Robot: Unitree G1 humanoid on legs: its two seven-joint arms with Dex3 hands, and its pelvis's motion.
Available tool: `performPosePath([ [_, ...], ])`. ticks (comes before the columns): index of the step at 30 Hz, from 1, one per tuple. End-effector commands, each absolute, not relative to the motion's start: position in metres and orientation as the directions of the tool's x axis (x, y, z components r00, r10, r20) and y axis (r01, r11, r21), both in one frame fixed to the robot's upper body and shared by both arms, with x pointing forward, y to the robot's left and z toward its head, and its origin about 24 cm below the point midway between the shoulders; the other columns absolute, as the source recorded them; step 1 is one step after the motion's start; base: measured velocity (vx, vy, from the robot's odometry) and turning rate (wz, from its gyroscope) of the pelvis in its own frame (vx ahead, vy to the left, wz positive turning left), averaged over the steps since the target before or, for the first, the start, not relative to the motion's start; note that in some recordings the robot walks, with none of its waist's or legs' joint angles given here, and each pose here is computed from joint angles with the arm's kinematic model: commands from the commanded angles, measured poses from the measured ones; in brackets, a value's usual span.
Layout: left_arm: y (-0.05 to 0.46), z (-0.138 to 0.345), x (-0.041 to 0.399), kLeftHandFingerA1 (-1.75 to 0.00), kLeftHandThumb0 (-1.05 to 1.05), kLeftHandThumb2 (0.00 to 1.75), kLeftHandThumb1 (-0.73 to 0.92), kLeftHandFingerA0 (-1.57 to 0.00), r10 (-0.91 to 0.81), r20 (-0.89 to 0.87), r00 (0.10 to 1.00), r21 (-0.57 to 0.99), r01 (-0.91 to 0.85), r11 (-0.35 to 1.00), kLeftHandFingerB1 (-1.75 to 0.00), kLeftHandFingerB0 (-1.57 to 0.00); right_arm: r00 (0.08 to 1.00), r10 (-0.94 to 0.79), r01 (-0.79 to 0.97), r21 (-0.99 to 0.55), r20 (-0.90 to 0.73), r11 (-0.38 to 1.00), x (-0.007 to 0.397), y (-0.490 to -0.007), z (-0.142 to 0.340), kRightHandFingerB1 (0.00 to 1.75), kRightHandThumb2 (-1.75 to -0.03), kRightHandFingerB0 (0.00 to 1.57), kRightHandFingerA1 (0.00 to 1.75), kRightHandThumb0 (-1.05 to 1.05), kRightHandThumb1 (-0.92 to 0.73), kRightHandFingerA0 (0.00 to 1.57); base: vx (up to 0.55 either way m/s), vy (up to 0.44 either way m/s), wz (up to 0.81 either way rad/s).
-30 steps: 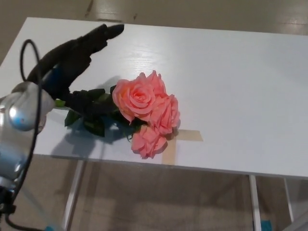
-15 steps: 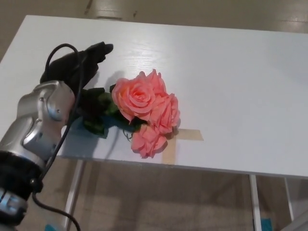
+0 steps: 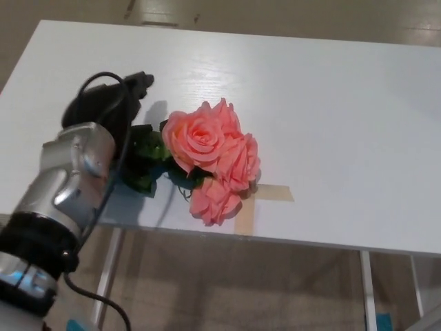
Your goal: Use the left hand to pick up the rose and passes it to a human.
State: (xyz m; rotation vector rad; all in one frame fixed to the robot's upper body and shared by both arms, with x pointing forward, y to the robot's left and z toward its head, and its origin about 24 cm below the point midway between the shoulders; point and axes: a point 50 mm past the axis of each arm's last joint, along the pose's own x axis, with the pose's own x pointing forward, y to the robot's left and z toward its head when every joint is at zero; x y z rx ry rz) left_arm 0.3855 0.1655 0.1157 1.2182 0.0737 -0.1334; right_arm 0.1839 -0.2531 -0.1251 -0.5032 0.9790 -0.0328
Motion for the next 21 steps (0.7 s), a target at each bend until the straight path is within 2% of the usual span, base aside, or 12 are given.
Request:
performPosePath([
  [1,0.153,0.109,0.388,-0.24,-0.36,0.68,0.28,0.00,-0.071,-0.149,0.986,0.938,0.164,0.307,-0.27,0.00,0.550,-0.249,-0.193,-0.412,-0.797,0.891,0.180,-0.256,-0.126,0.39,-0.60,0.52,0.44,-0.27,-0.69,0.67,0.00,0.000,0.00],
  [10,0.141,0.096,0.390,-0.26,-0.39,0.69,0.30,0.00,-0.079,-0.198,0.977,0.935,0.213,0.283,-0.27,0.00,0.560,-0.252,-0.180,-0.413,-0.789,0.892,0.188,-0.255,-0.123,0.39,-0.60,0.54,0.45,-0.28,-0.71,0.70,0.00,0.000,0.00],
  [11,0.140,0.094,0.390,-0.26,-0.38,0.69,0.30,0.00,-0.080,-0.203,0.976,0.935,0.218,0.281,-0.27,0.00,0.560,-0.254,-0.178,-0.413,-0.789,0.893,0.188,-0.255,-0.123,0.49,-0.78,0.51,0.55,-0.36,-0.61,0.64,0.00,0.000,0.00],
  [15,0.138,0.087,0.388,-0.33,-0.37,0.70,0.29,0.00,-0.087,-0.213,0.973,0.938,0.228,0.260,-0.29,0.00,0.557,-0.253,-0.175,-0.409,-0.791,0.895,0.186,-0.255,-0.124,0.49,-0.77,0.50,0.55,-0.36,-0.61,0.64,0.00,0.000,0.00],
  [16,0.137,0.085,0.387,-0.27,-0.41,0.60,0.43,-0.08,-0.089,-0.211,0.973,0.941,0.227,0.250,-0.20,-0.03,0.558,-0.251,-0.178,-0.409,-0.791,0.895,0.186,-0.255,-0.124,0.49,-0.77,0.50,0.54,-0.36,-0.61,0.64,0.00,0.000,0.00],
  [19,0.137,0.084,0.387,-0.27,-0.41,0.60,0.43,-0.08,-0.092,-0.208,0.974,0.943,0.225,0.246,-0.20,-0.03,0.558,-0.249,-0.180,-0.409,-0.791,0.895,0.186,-0.255,-0.124,0.49,-0.77,0.50,0.54,-0.36,-0.61,0.64,0.00,0.000,0.00],
  [20,0.137,0.080,0.385,-0.33,-0.31,0.60,0.58,-0.29,-0.120,-0.202,0.972,0.949,0.224,0.221,-0.24,-0.09,0.560,-0.246,-0.187,-0.410,-0.791,0.893,0.187,-0.255,-0.124,0.39,-0.60,0.53,0.45,-0.28,-0.70,0.69,0.00,0.000,0.00],
  [21,0.137,0.080,0.385,-0.70,-0.19,0.93,0.49,-0.66,-0.144,-0.201,0.969,0.945,0.230,0.232,-0.46,-0.11,0.561,-0.245,-0.189,-0.410,-0.791,0.892,0.187,-0.255,-0.123,0.39,-0.60,0.53,0.45,-0.28,-0.70,0.69,0.00,0.000,0.00],
])
